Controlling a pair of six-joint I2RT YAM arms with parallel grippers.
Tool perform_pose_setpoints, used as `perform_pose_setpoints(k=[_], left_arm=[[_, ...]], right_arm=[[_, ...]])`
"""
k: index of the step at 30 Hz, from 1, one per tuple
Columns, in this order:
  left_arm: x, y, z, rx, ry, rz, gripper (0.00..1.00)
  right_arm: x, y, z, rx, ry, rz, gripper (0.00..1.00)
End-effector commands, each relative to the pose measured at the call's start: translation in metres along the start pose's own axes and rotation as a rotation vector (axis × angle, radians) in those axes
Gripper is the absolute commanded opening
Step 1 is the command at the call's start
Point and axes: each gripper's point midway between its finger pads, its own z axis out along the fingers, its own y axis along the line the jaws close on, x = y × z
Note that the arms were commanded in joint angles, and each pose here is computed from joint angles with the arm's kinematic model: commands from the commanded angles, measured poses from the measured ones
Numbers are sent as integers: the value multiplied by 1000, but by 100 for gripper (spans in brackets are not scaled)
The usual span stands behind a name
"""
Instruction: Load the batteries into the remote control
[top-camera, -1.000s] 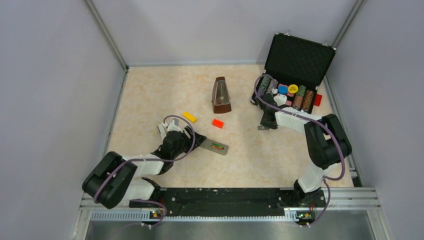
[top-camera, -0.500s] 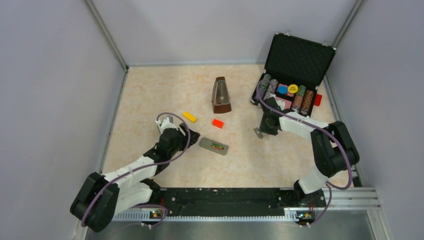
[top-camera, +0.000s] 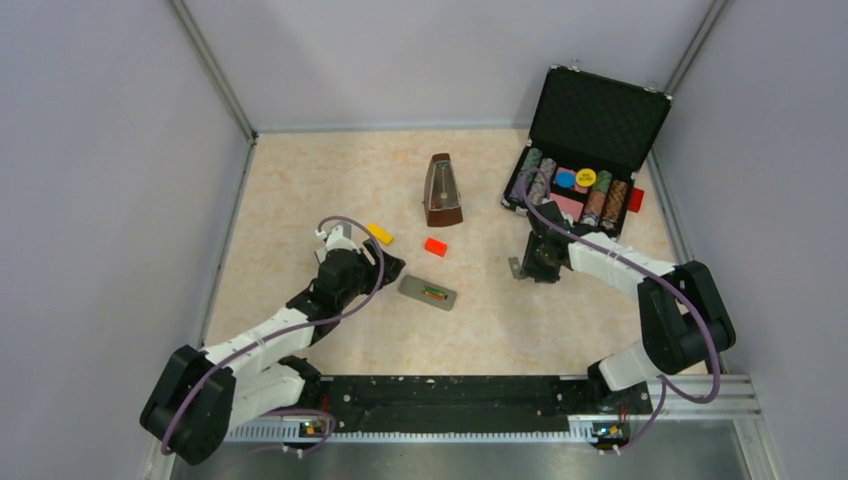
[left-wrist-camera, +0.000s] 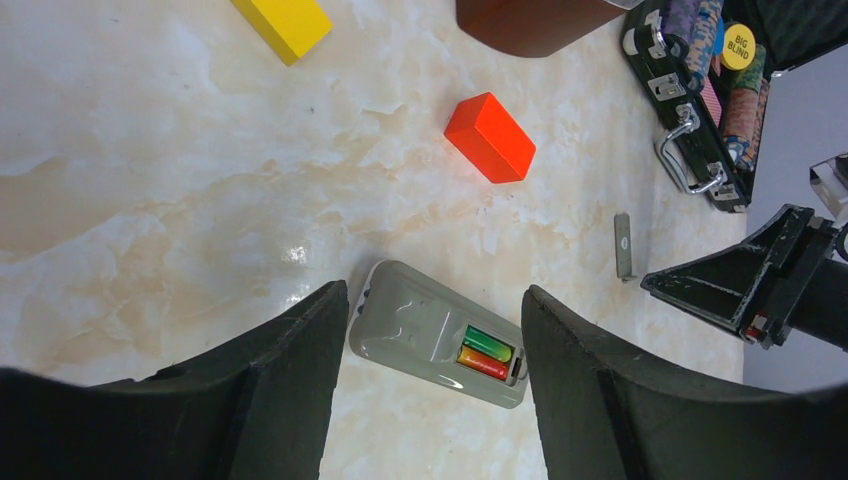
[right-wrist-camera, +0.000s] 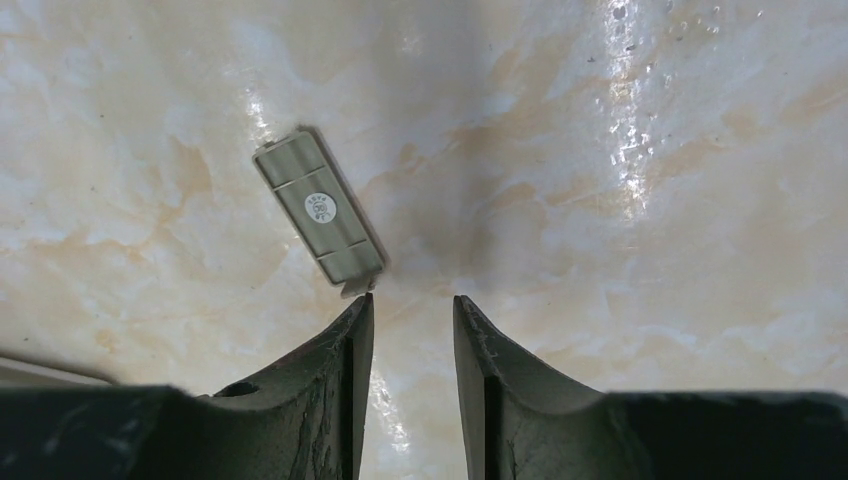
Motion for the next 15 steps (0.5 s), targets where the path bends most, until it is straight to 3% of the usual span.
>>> perform_pose_setpoints(k=[1,12,15], left_arm=[[-16,-28,3,82,-30,23,68],[-20,-31,2,87,-36,37,68],[-21,-30,1,83,-40,41,68]], right_arm=[[-6,10,-15,-60,-19,40,35],[5,20,-3,-122,-10,221,30],[1,25,-2,-141,-15,204,29]])
